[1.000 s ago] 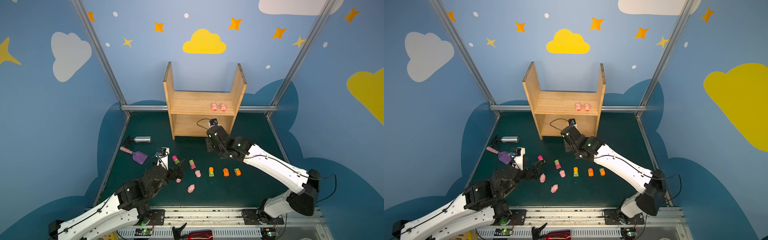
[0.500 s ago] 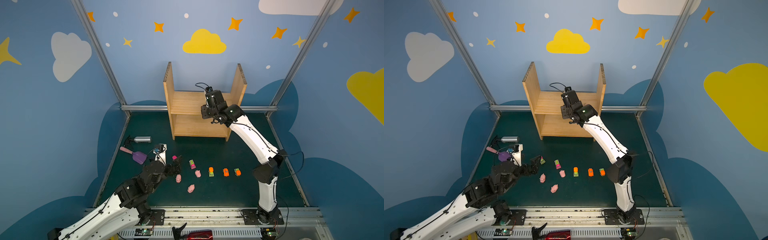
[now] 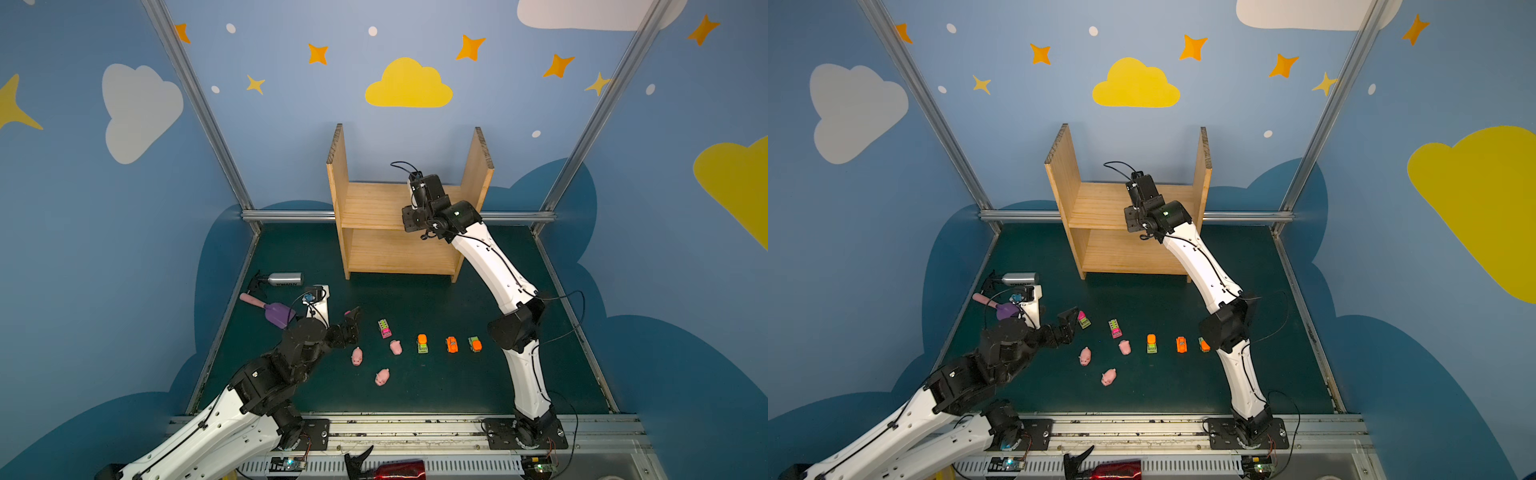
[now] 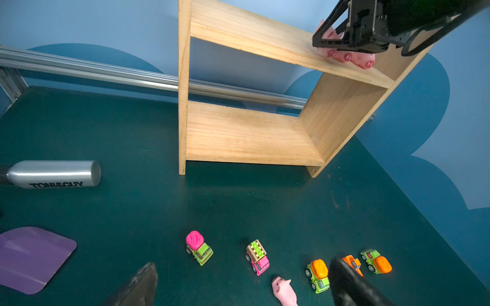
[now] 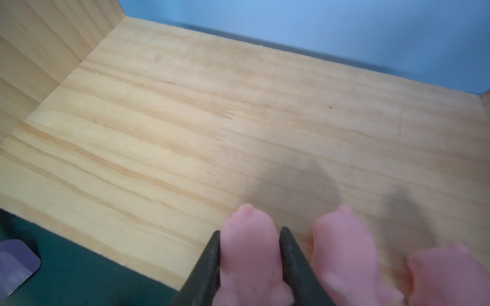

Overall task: Place and organize the plastic toys onto the shelf
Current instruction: 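Open the right gripper to release the pig beside the other two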

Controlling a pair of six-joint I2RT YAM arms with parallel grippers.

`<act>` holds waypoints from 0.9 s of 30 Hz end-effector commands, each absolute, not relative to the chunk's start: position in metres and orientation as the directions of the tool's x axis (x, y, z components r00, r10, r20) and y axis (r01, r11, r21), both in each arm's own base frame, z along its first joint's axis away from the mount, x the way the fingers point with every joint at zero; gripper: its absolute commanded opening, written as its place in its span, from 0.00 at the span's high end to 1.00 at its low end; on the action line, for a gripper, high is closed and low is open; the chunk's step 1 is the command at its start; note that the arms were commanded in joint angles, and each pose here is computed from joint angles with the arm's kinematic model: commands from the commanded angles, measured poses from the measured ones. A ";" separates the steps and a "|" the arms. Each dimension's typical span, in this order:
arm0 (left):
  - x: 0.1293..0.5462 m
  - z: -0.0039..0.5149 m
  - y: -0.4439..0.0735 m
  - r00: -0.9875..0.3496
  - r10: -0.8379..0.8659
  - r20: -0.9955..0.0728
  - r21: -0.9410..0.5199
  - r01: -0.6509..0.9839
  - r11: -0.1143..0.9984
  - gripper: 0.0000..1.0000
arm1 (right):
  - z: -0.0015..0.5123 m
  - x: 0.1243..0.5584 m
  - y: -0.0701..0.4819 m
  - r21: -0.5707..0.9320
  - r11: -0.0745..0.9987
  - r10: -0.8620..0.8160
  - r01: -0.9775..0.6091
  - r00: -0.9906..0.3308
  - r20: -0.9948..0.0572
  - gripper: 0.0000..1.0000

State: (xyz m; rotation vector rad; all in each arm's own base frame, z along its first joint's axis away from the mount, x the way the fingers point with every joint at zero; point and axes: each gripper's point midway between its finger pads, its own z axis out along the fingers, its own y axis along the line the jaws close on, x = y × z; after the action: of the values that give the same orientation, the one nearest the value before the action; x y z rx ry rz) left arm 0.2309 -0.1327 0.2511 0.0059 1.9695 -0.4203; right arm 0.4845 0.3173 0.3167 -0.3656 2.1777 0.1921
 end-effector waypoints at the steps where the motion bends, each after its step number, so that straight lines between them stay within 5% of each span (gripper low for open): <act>1: 0.232 0.255 -0.132 -0.422 -0.197 -0.885 -0.300 0.192 0.934 0.00 | 0.322 0.489 0.316 0.006 0.944 -0.185 -0.331 -0.544 -0.818 0.64; 27: 0.232 0.256 -0.122 -0.404 -0.205 -0.891 -0.291 0.162 0.943 0.00 | 0.321 0.511 0.323 0.028 0.946 -0.150 -0.323 -0.513 -0.845 0.61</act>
State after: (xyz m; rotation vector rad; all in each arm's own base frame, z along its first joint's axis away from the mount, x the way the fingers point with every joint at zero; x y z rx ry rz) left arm 0.2313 -0.1256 0.2555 -0.0209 1.9507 -0.4178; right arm 0.5038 0.3219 0.3149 -0.3453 2.1489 0.2145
